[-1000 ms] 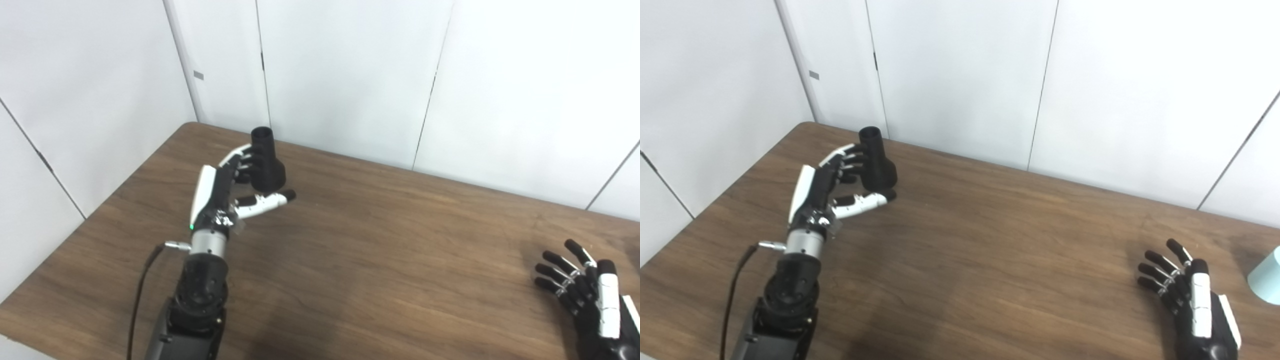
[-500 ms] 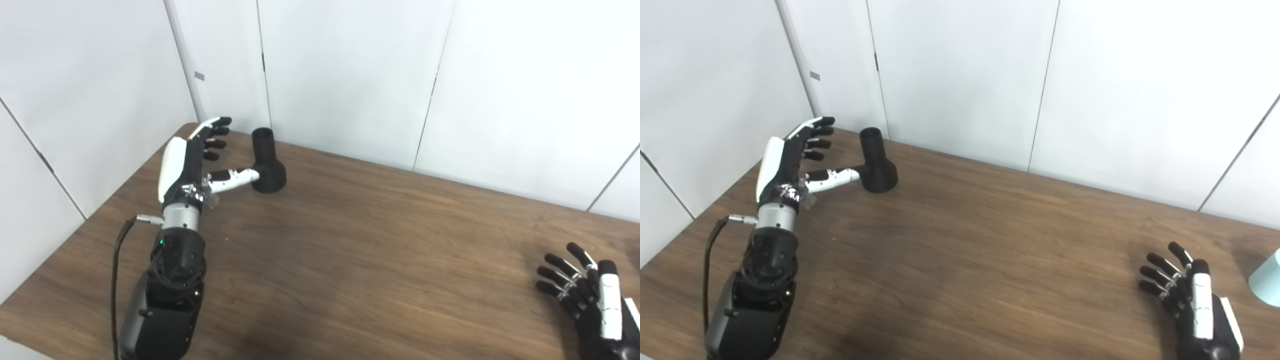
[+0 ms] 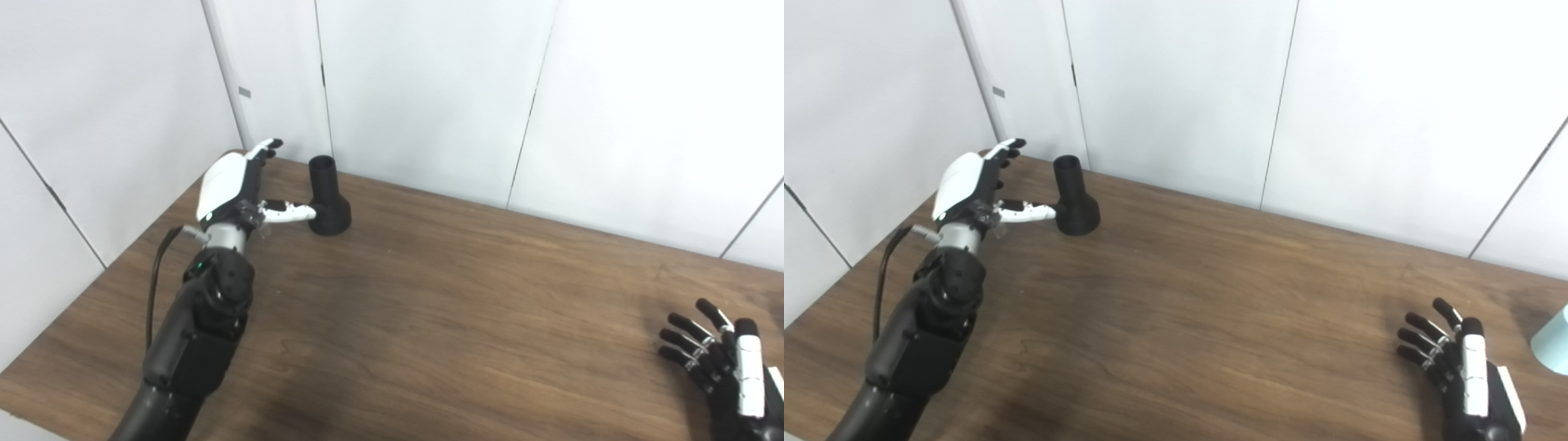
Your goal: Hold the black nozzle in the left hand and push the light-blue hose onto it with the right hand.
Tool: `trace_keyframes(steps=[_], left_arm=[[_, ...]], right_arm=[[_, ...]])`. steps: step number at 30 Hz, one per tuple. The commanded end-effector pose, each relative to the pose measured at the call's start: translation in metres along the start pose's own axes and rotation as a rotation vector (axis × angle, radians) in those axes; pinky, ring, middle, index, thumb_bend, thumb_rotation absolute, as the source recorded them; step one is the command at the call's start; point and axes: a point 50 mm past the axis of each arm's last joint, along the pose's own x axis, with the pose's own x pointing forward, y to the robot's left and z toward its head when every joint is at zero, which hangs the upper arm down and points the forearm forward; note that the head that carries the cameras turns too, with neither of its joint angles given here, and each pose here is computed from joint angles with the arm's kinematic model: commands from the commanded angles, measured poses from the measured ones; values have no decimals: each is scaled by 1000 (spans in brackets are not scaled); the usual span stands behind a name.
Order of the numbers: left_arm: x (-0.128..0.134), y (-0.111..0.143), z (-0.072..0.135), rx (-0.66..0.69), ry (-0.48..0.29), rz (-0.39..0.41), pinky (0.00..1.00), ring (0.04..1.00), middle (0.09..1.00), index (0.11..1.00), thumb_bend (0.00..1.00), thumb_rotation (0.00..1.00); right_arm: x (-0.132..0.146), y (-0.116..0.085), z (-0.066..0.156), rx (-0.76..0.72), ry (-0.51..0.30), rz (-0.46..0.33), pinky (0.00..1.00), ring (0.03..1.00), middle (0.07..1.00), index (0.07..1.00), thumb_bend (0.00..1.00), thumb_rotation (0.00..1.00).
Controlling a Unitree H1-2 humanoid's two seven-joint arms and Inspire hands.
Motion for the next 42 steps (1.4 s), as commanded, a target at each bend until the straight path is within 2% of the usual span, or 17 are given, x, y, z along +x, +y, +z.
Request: trace_keyframes(steps=[1, 2, 3, 4, 7, 12, 23, 36, 40, 42], left_arm=[[17, 14, 11, 40, -21, 52, 816, 889, 899, 903, 1000, 297], [20, 12, 11, 55, -19, 54, 898, 894, 897, 891, 1000, 311], [22, 10, 11, 69, -20, 55, 902, 894, 896, 889, 1000, 313], [25, 8, 11, 81, -20, 47, 948, 904, 898, 885, 1000, 323], [34, 2, 13, 136, -22, -21, 995, 980, 932, 911, 1000, 351], [46, -8, 16, 134, 3, -93, 1000, 1000, 946, 926, 1000, 403], [61, -33, 22, 171, 26, -151, 1000, 1000, 968, 925, 1000, 431], [82, -51, 31, 239, 80, -181, 1000, 962, 897, 839, 1000, 346], [83, -54, 32, 239, 90, -167, 1000, 925, 852, 777, 1000, 319], [82, -55, 33, 239, 91, -154, 1000, 934, 838, 737, 958, 290]], right_arm=[[-4, -2, 1, -13, 9, -5, 682, 726, 754, 893, 431, 1000], [-4, -2, 1, -14, 8, -2, 700, 732, 755, 897, 424, 1000], [-4, -2, 1, -16, 6, -2, 702, 733, 755, 898, 423, 1000], [-5, -2, 1, -15, 6, -5, 708, 734, 756, 898, 418, 1000], [-5, -3, 1, -17, 6, -11, 679, 725, 752, 902, 366, 1000], [-7, -3, 0, -26, 2, 4, 680, 724, 742, 890, 358, 1000], [-9, -2, 1, -41, 1, 23, 700, 712, 716, 870, 381, 1000], [-12, 0, 3, -58, -10, 25, 687, 680, 677, 861, 395, 1000], [-12, 0, 3, -63, -16, 27, 683, 674, 674, 861, 392, 1000], [-11, 0, 3, -63, -18, 27, 687, 673, 673, 859, 389, 1000]])
